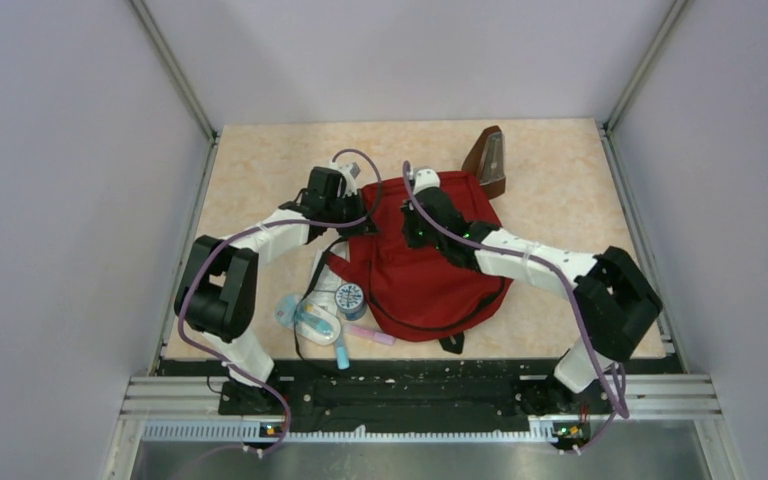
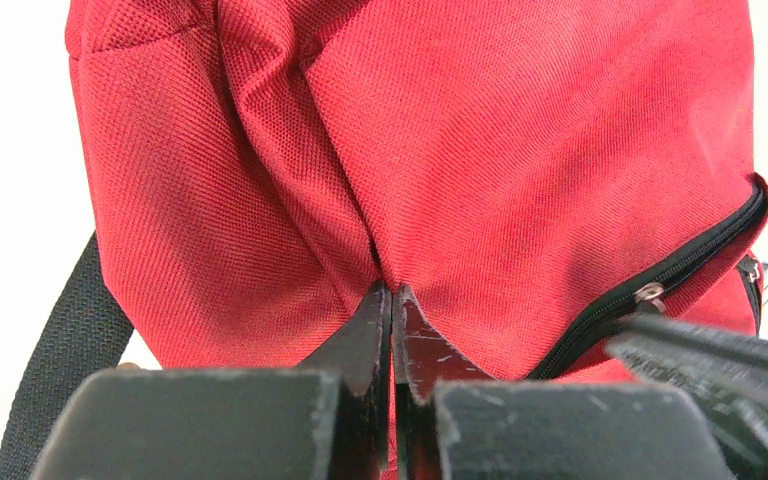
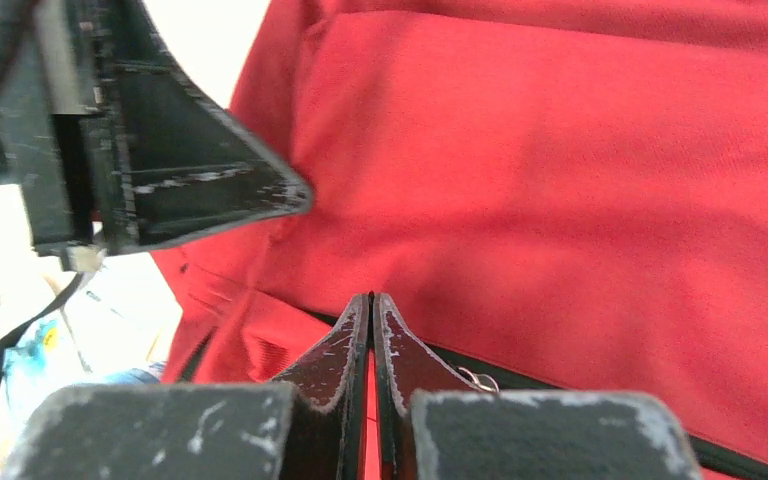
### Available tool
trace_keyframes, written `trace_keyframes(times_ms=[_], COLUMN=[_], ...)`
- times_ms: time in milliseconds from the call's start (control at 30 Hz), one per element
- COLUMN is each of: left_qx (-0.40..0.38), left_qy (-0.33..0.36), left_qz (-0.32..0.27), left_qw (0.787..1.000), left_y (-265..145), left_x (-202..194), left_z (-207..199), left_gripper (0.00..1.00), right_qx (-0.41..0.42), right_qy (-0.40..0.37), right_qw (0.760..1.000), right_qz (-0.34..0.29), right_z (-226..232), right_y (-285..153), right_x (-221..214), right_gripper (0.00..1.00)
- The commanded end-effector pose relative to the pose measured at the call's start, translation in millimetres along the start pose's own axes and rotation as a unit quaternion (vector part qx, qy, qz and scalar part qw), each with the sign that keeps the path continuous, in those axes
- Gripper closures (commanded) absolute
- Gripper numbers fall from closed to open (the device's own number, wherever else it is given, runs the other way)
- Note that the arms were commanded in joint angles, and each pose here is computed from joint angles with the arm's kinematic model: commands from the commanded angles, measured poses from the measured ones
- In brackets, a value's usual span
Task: Pack the student bag
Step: Unzip the student bag at the center of the board.
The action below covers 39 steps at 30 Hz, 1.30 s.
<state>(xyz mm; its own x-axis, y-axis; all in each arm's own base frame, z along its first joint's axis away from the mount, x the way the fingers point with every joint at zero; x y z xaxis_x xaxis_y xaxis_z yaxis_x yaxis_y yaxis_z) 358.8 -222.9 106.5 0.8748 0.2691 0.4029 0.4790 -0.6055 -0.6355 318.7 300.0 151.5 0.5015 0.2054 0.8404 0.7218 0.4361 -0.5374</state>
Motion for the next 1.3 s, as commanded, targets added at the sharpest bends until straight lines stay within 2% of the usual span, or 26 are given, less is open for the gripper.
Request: trace_keyframes(times_ms=[0, 267, 567, 600, 633, 700, 733, 833, 933, 1067, 1267], left_qx=[-0.067, -0.075, -0.065, -0.063, -0.062, -0.055, -0.05, -0.028, -0.011, -0.002, 0.004], left_qy=[0.021, 0.034, 0.047, 0.049, 0.051, 0.058, 0.064, 0.089, 0.109, 0.13, 0.146], left_qz=[-0.024, -0.036, -0.046, -0.048, -0.048, -0.052, -0.058, -0.085, -0.105, -0.123, -0.126], left_qw=[0.997, 0.996, 0.996, 0.996, 0.996, 0.995, 0.995, 0.992, 0.988, 0.984, 0.981], left_y=[-13, -23, -28, -29, -29, -32, -35, -46, -57, -67, -71], left_x=[18, 23, 28, 29, 29, 32, 34, 43, 49, 52, 51], left_z=[-39, -47, -47, -47, -47, -47, -47, -46, -44, -46, -46], left_gripper=[1.0, 1.0, 1.0, 1.0, 0.95, 0.81, 0.73, 0.57, 0.5, 0.48, 0.47], right_qx=[0.051, 0.108, 0.116, 0.117, 0.116, 0.104, 0.089, 0.047, 0.003, -0.032, -0.064], right_qy=[-0.001, -0.05, -0.058, -0.058, -0.06, -0.058, -0.057, -0.053, -0.018, 0.021, -0.006], right_qw=[0.997, 0.992, 0.99, 0.989, 0.99, 0.991, 0.992, 0.996, 0.999, 0.999, 0.998], right_qz=[-0.052, -0.046, -0.061, -0.062, -0.062, -0.067, -0.065, -0.061, -0.043, -0.034, -0.027], right_z=[52, 118, 118, 117, 115, 105, 96, 63, 18, -36, -66], right_y=[8, 30, 14, 8, 3, -11, -18, -34, -42, -43, -34], right_x=[38, 31, 38, 40, 41, 43, 42, 39, 28, 13, 10], right_gripper=[1.0, 1.0, 1.0, 0.93, 0.8, 0.54, 0.45, 0.33, 0.34, 0.41, 0.48])
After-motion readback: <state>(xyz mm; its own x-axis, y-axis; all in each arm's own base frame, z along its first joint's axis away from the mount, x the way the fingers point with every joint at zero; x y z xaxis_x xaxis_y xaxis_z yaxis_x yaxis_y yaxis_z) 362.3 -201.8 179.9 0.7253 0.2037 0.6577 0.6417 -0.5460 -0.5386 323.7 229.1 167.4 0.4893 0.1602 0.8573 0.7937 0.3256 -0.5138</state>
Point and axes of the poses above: each gripper's point midway between its finger pads, its own y axis out along the fingers, its own z axis along the line the jaws close on, x = y × z, the point moved 2 cm from there along -y, back along the fingers, and after that the axes turned 9 degrees about -y, right-handed, at the moved point
